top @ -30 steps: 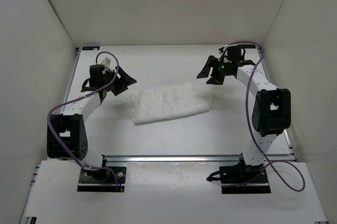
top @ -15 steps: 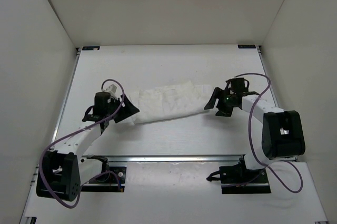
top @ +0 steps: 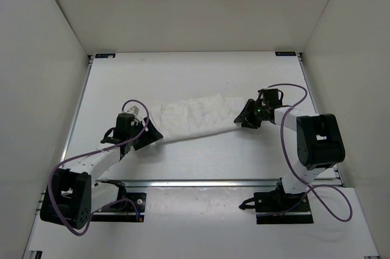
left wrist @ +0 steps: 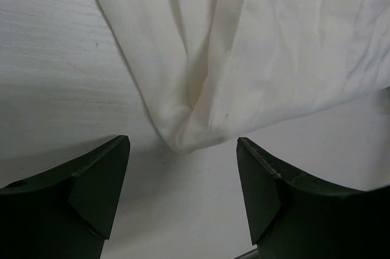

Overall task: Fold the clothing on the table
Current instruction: Fold the skirt

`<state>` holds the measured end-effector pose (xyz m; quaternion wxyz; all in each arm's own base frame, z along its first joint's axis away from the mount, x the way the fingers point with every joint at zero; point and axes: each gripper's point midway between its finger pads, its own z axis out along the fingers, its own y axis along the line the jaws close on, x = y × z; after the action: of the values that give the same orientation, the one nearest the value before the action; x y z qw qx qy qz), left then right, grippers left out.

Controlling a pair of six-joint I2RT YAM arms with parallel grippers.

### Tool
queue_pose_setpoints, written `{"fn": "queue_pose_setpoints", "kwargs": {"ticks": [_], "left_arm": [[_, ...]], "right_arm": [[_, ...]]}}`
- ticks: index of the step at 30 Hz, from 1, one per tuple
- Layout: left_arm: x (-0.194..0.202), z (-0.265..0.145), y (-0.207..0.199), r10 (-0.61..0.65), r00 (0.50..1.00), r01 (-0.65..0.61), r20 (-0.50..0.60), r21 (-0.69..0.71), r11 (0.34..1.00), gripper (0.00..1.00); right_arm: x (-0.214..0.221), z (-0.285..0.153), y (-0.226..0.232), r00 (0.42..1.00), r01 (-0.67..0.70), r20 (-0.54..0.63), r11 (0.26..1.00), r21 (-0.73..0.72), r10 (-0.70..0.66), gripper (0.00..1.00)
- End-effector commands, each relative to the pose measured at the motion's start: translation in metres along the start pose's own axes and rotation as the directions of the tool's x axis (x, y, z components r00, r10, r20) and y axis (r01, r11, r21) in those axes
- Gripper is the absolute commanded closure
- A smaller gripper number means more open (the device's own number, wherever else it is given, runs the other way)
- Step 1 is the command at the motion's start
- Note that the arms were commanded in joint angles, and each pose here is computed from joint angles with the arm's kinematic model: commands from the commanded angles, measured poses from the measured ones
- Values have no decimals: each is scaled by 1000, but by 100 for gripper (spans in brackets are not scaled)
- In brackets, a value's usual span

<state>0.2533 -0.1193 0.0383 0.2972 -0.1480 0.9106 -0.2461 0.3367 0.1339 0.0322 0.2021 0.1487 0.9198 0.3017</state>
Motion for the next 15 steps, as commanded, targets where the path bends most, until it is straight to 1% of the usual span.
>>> {"fn": "queue_pose_setpoints", "kwargs": {"ticks": [1,2,3,4,5,6,7,8,9,10,11,12,15], "left_arm": [[-2,7,4,-10,1000,10,26,-18,1000,18],[-2,8,4,-20,1000,21,22,-19,1000,19],[-1,11,1,-17,1000,18,14,-7,1000,19],[-2,12,-4,-17,1000,17,21,9,1000,20],[0,15,-5,-24,1000,24,8,16,1000,23],[4,19,-4,-26,1000,26,-8,1,1000,24],[3,22,-10,-27,1000,27,-1,21,999,30],[3,26,-19,-22,1000,22,-5,51,998,41],[4,27,-24,-24,1000,25,-16,70,997,57],[3,31,-37,-12,1000,14,-20,119,993,67],[3,36,-47,0,999,5,-36,140,990,91],[5,38,-54,13,999,-5,-49,158,987,100],[16,57,-84,73,991,-49,-114,198,979,100]], "right_arm": [[0,6,-2,1000,-6,13,1000,-6,6,72],[1,7,-4,1000,-9,11,1000,-5,9,77],[-1,7,-4,1000,-10,15,1000,-9,11,85],[-1,5,-3,1000,-9,15,1000,-12,9,90],[-1,5,-5,1000,-15,13,1000,-8,15,96],[-3,4,-4,1000,-15,22,1000,-9,15,100],[-3,2,-5,1000,-9,19,1000,-5,9,100],[-5,1,-8,1000,-4,20,1000,9,4,100],[-11,-1,-7,1000,0,31,1000,12,-1,100],[-13,-4,-7,999,1,38,1000,16,-1,100],[-14,-6,-8,999,2,34,1000,28,-3,100],[-17,-11,-11,999,3,34,999,37,-4,100],[-32,-28,-11,998,33,56,995,91,-38,100]]}}
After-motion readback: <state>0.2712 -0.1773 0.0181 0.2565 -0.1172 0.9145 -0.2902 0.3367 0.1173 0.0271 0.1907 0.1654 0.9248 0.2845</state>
